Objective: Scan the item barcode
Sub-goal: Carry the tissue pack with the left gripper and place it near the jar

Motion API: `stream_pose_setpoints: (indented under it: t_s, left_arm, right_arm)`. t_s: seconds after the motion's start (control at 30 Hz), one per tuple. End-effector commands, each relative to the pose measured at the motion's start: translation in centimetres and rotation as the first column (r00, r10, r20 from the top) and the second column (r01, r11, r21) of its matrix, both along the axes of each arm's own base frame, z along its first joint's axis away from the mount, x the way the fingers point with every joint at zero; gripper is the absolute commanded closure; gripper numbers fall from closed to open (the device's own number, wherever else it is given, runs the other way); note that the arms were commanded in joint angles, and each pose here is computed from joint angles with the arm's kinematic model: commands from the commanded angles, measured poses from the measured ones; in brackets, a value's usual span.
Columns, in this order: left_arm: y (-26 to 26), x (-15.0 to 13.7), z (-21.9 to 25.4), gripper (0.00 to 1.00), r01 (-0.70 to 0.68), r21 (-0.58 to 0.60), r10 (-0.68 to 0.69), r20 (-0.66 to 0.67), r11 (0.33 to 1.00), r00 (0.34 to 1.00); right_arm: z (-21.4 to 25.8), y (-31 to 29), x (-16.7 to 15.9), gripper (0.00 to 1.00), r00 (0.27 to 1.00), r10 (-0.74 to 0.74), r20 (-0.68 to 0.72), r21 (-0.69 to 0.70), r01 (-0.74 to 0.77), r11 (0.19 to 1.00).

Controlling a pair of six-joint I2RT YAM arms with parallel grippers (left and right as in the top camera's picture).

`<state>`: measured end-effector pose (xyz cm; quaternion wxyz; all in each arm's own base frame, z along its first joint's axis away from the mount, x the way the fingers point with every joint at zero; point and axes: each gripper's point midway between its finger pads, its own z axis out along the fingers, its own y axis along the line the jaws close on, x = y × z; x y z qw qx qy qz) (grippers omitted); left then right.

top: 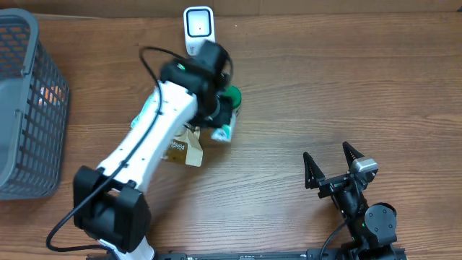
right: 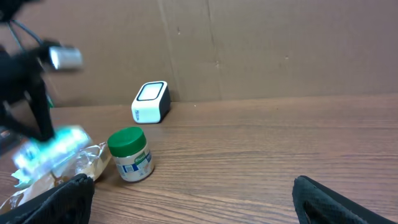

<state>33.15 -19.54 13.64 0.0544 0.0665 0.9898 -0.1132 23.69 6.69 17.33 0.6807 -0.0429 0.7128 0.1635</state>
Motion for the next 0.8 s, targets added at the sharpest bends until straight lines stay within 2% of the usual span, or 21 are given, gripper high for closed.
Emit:
stream_pose_setpoints:
  t_s: [0.0, 0.17, 0.2, 0.23, 0.33, 0.4, 0.5, 0.6, 0.67, 0.7, 0.77]
  left_arm:
    - [-0.2, -0.8, -2.8, 0.96, -0.070, 0.037, 0.071, -0.004, 0.997, 0.998]
    - [0.1, -0.3, -4.9, 0.96, -0.119, 0.058, 0.117, 0.033, 0.991, 0.993]
    - [0.0, 0.0, -4.9, 0.92, -0.119, 0.051, 0.117, 0.043, 0.992, 0.992]
    - [-0.2, 0.3, -4.8, 0.80, -0.119, 0.043, 0.117, 0.054, 0.992, 0.992]
    - [-0.4, 0.8, -4.5, 0.57, -0.108, 0.031, 0.105, 0.078, 0.994, 0.991]
    - [-0.1, 1.9, -2.8, 0.52, -0.105, 0.020, 0.102, 0.104, 0.994, 0.989]
    - [1.1, 3.9, 2.2, 0.51, -0.132, -0.006, 0.131, 0.156, 0.991, 0.979]
    - [2.7, 6.0, 8.7, 0.51, -0.125, -0.041, 0.131, 0.263, 0.991, 0.956]
    - [4.6, 7.3, 14.1, 0.50, -0.148, -0.079, 0.167, 0.355, 0.986, 0.920]
    - [6.6, 8.0, 17.8, 0.48, -0.189, -0.112, 0.219, 0.419, 0.976, 0.881]
    - [9.4, 8.5, 21.9, 0.39, -0.241, -0.156, 0.287, 0.492, 0.958, 0.822]
  right_arm:
    - [-0.3, -0.1, 0.1, 0.00, 1.000, -0.006, 0.000, -0.001, 0.006, 1.000]
    - [-0.3, -0.1, 0.1, 0.00, 1.000, -0.006, 0.000, -0.001, 0.006, 1.000]
    - [-0.3, -0.1, 0.1, 0.00, 1.000, -0.006, 0.000, -0.001, 0.006, 1.000]
    - [-0.3, -0.1, 0.1, 0.00, 1.000, -0.006, 0.000, -0.001, 0.006, 1.000]
    - [-0.3, -0.1, 0.1, 0.00, 1.000, -0.006, 0.000, -0.001, 0.006, 1.000]
    - [-0.3, -0.1, 0.1, 0.00, 1.000, -0.006, 0.000, -0.001, 0.006, 1.000]
    - [-0.3, -0.1, 0.1, 0.00, 1.000, -0.006, 0.000, -0.001, 0.006, 1.000]
    - [-0.3, -0.1, 0.1, 0.00, 1.000, -0.006, 0.000, -0.001, 0.006, 1.000]
    - [-0.3, -0.1, 0.1, 0.00, 1.000, -0.006, 0.000, -0.001, 0.006, 1.000]
    - [-0.3, -0.1, 0.1, 0.00, 1.000, -0.006, 0.000, -0.001, 0.006, 1.000]
    - [-0.3, -0.1, 0.1, 0.00, 1.000, -0.006, 0.000, -0.001, 0.006, 1.000]
